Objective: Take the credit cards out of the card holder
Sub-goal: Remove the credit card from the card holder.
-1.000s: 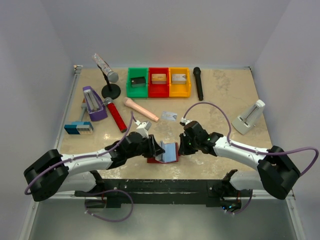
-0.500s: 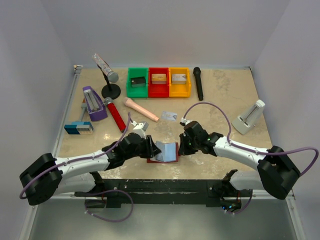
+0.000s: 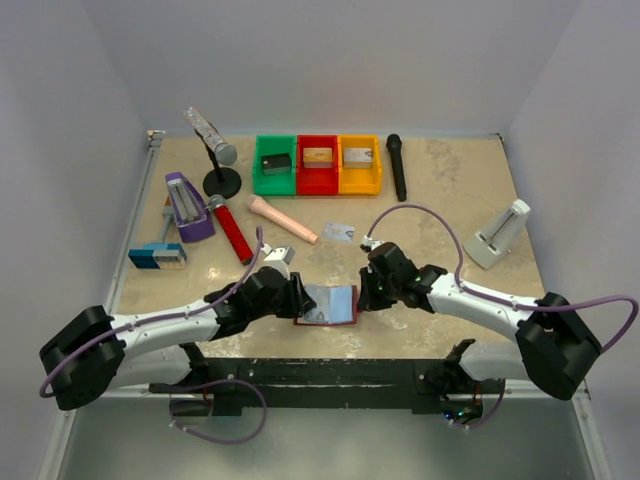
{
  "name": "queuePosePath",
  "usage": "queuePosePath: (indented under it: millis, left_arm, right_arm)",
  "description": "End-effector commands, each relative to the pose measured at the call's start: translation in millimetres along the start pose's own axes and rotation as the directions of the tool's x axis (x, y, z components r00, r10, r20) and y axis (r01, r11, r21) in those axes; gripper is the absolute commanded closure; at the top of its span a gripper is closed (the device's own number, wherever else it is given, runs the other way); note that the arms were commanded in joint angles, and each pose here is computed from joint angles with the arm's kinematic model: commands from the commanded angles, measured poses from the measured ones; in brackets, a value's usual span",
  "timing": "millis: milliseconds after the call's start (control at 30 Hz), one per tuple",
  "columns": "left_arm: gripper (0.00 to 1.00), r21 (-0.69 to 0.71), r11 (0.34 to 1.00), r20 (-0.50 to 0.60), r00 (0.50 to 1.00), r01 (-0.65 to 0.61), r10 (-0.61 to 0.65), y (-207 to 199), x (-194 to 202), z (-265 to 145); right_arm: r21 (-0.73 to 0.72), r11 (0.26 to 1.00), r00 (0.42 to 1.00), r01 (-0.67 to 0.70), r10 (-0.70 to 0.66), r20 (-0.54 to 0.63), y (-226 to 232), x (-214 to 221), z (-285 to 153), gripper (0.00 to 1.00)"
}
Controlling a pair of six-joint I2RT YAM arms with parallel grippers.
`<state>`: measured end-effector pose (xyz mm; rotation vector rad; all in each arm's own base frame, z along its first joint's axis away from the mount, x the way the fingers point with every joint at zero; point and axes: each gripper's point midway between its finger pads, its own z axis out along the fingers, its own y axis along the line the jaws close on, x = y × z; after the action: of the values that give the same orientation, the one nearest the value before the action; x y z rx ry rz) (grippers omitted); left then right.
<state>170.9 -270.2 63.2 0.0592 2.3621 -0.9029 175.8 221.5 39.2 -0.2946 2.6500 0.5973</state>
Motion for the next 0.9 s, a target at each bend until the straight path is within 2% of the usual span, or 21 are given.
queuePosePath:
  millis: [0, 233, 400, 467, 600, 667, 733, 867]
  left_arm:
    - [0.6, -0.089, 0.996, 0.049, 0.999, 0.014, -0.01, 15, -9, -9]
    - [0.6, -0.187, 0.982, 0.058, 0.998, 0.032, -0.022, 42, -1, -19]
    - [0.6, -0.193, 0.98, 0.103, 0.995, 0.038, -0.018, 45, -9, -30]
    - [0.6, -0.151, 0.988, 0.149, 0.989, 0.034, -0.011, 36, -21, -36]
    - [0.62, 0.046, 0.999, 0.261, 0.965, 0.014, -0.025, -1, -46, -44]
    - [0.67, 0.133, 0.991, 0.295, 0.955, -0.001, -0.039, -16, -52, -45]
    - [0.77, 0.191, 0.982, 0.304, 0.951, -0.008, -0.051, -26, -54, -42]
    - [0.98, 0.201, 0.98, 0.251, 0.967, -0.007, -0.045, -29, -45, -26]
  right_arm:
    - [0.028, 0.999, 0.999, 0.02, -0.021, 0.034, -3, -7, -11, 0.89]
    - [0.065, 0.997, 0.998, 0.033, -0.036, 0.058, -10, -9, -27, 0.71]
    - [0.059, 0.997, 0.991, 0.042, -0.049, 0.123, -6, -21, -51, 0.66]
    - [0.005, 0.997, 0.982, 0.073, -0.073, 0.175, 6, -31, -63, 0.67]
    - [-0.285, 0.946, 0.962, 0.153, -0.077, 0.26, 62, -43, -81, 0.69]
    - [-0.409, 0.897, 0.963, 0.168, -0.062, 0.26, 88, -46, -83, 0.72]
    - [-0.491, 0.859, 0.974, 0.147, -0.039, 0.222, 103, -45, -76, 0.75]
    - [-0.533, 0.844, 0.985, 0.056, 0.039, 0.165, 104, -41, -40, 0.78]
